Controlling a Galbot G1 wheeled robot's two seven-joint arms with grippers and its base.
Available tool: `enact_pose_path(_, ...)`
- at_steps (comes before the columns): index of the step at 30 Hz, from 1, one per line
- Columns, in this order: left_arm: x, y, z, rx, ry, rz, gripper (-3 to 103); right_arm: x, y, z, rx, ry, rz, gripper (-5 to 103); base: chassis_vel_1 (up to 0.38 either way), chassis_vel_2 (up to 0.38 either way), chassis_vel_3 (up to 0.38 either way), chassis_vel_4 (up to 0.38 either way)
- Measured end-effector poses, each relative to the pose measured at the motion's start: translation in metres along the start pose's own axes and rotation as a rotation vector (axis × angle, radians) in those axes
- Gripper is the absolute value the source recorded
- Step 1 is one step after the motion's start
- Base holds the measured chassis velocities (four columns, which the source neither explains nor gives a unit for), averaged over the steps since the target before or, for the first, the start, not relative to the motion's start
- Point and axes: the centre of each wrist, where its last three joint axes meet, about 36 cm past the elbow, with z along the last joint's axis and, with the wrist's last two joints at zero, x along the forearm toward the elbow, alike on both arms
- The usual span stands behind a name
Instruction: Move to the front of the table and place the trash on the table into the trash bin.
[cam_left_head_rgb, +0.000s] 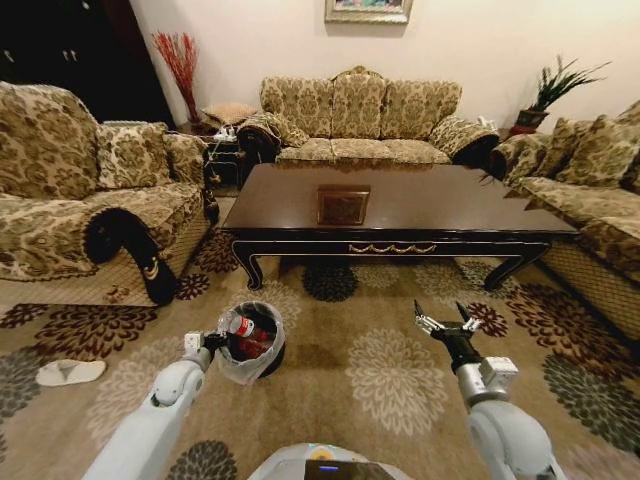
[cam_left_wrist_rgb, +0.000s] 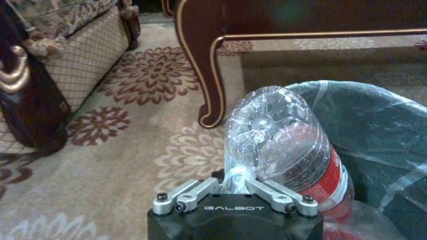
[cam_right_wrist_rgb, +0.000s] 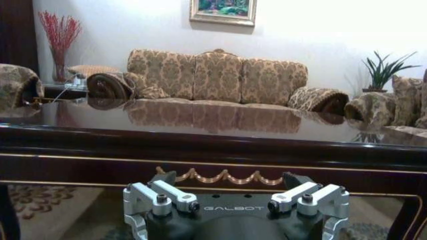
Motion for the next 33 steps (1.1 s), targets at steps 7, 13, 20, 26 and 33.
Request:
enact_pose_path(7,-0.004,-0.002,0.001,0.007,0.004,0.0,1,0.0,0.001,0.007,0.01,-0.017,-0.023,100,-0.154,-0.129,0.154,0.135)
enact_pose_path(13,-0.016,-0.002,-0.002,0.01,0.04,-0.051,1,-0.001,0.003,0.007,0.015,-0.017,-0.015,100,-0.017,-0.016,0.001,0.007)
enact_pose_path(20,-0.026,-0.004,-0.022,0.045,0.111,-0.124,1,0.003,0.0,0.011,0.016,-0.01,-0.001,100,0.024,0.031,-0.005,-0.007)
enact_pose_path(26,-0.037,0.0,-0.025,0.051,0.155,-0.142,1,0.006,-0.003,0.019,0.025,-0.018,-0.022,100,0.0,0.0,0.0,0.0)
enact_pose_path(33,-0.04,0.007,-0.024,0.094,0.164,-0.144,1,0.006,-0.002,0.024,0.03,-0.016,-0.042,100,0.0,0.0,0.0,0.0)
